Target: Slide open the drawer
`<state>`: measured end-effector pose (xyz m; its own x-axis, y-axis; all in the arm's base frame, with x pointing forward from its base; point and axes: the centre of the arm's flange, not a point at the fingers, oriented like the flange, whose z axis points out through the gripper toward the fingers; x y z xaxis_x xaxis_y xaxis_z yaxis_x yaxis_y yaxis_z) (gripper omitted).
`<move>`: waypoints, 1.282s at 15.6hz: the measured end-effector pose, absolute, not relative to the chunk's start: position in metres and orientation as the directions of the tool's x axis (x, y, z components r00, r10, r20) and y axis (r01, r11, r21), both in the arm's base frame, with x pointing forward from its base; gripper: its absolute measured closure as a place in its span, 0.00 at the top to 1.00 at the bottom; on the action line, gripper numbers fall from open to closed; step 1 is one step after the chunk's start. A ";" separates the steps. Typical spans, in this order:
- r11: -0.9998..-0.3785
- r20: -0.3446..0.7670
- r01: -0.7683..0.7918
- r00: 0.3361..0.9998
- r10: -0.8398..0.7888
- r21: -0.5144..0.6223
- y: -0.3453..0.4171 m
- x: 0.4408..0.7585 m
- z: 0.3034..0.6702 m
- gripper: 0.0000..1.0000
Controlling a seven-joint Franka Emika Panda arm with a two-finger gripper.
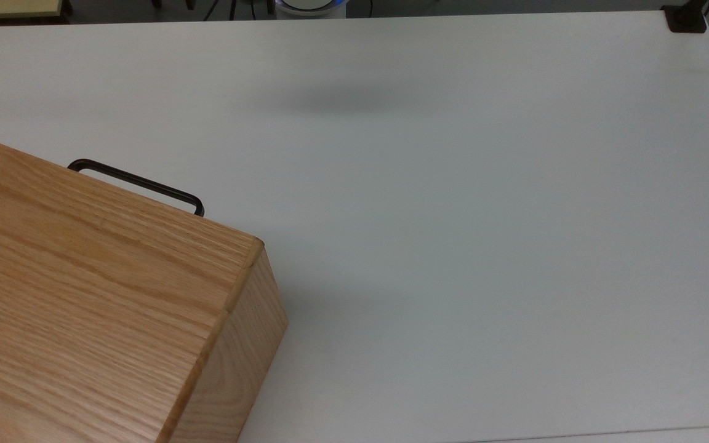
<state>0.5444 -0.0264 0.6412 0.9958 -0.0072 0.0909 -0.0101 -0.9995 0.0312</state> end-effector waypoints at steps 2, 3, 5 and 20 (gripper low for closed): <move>-0.999 0.085 -0.009 0.996 -0.006 0.031 -0.026 0.545 0.638 1.00; -0.999 0.084 -0.008 0.996 -0.005 0.031 -0.025 0.545 0.638 1.00; -0.999 0.082 -0.007 0.997 -0.005 0.031 -0.025 0.545 0.637 1.00; -0.999 0.069 -0.010 0.998 -0.007 0.037 -0.025 0.550 0.627 1.00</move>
